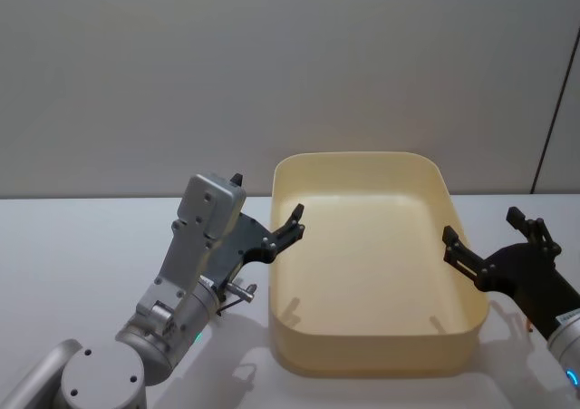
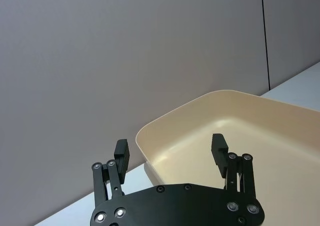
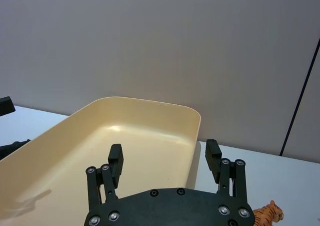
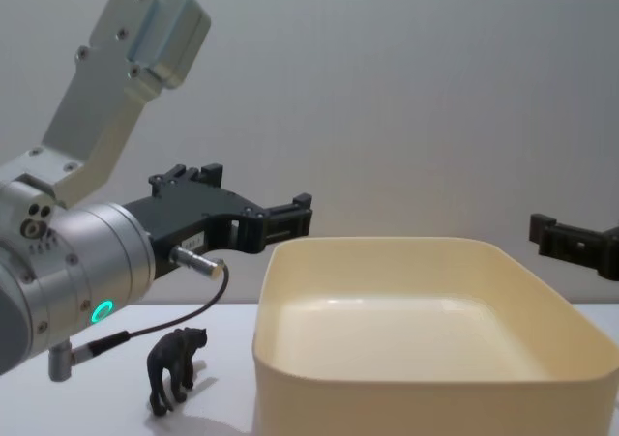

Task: Pick up the toy alternately with two hands and place it into the central storage box.

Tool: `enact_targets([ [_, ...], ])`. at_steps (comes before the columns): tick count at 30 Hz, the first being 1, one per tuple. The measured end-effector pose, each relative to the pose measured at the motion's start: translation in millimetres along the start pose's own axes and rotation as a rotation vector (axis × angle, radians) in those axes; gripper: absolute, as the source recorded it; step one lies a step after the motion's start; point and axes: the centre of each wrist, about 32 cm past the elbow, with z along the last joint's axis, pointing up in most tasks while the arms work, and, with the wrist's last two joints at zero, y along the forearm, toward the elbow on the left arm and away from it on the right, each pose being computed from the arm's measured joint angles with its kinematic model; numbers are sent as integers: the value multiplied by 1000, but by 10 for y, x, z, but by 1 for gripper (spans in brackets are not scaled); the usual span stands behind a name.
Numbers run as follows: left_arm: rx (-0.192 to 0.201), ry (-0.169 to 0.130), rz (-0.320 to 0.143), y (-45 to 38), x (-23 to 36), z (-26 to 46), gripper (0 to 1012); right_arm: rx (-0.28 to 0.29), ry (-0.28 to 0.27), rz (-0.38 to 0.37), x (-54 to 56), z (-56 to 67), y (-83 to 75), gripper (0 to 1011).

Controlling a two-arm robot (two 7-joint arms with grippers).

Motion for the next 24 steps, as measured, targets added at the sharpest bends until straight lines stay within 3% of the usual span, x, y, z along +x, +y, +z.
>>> enact_targets([
  [24,0,0,0,0,0,0,1001,0,0,0,0,0,0,1001],
])
